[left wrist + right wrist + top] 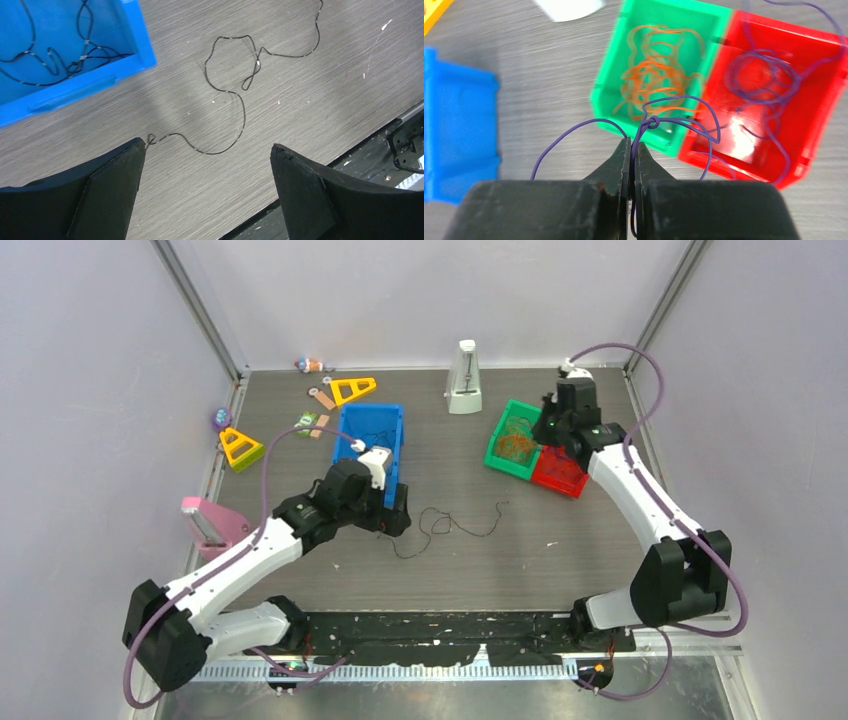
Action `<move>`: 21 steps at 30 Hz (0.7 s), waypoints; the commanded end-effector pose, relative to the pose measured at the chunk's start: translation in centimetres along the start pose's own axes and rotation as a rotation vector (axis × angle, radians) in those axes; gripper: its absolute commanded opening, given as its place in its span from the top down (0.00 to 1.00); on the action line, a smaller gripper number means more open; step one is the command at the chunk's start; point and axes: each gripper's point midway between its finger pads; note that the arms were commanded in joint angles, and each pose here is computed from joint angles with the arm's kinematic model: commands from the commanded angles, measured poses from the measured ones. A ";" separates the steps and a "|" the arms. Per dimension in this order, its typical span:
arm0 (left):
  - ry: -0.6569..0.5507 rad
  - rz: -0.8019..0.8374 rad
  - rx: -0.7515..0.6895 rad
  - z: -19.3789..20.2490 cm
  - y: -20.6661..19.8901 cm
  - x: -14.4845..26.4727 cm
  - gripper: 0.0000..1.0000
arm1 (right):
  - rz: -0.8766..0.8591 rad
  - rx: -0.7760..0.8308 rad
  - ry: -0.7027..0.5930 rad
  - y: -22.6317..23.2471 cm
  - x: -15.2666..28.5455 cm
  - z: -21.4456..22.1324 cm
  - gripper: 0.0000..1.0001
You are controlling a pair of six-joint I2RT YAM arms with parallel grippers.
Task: Untangle the cables
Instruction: Pick up the cable at the center of the board.
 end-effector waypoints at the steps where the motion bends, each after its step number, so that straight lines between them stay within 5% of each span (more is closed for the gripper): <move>1: -0.071 -0.002 0.013 -2.7 -2.2 -0.8 0.03 | 0.069 -0.161 0.011 -4.8 -1.1 0.5 0.95; 9: 0.037 0.000 0.004 -1.3 -4.1 -4.5 0.02 | 0.238 -0.318 0.031 -12.3 -4.7 2.2 0.95; 15: 0.081 -0.002 0.004 -0.5 -5.2 -6.8 0.02 | 0.266 -0.350 0.107 -13.3 -9.0 4.9 0.93; 16: 0.087 -0.007 0.003 -0.3 -5.2 -7.1 0.02 | 0.272 -0.352 0.105 -13.4 -9.5 4.6 0.82; 17: 0.096 -0.014 0.002 -0.2 -5.3 -7.5 0.02 | 0.280 -0.351 0.128 -13.6 -10.1 5.2 0.59; 19: 0.116 -0.025 0.004 0.2 -5.3 -8.0 0.01 | 0.269 -0.350 0.122 -13.3 -9.9 4.4 0.37; 21: 0.132 -0.031 0.005 0.6 -5.4 -8.5 0.01 | 0.250 -0.339 0.085 -12.6 -8.8 3.3 0.27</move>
Point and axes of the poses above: each gripper's point midway between its finger pads, its own x axis back along the fingers, its own y axis along the line the jaws close on, z = x × y, and after that the axes turned 6 degrees about x, right-handed
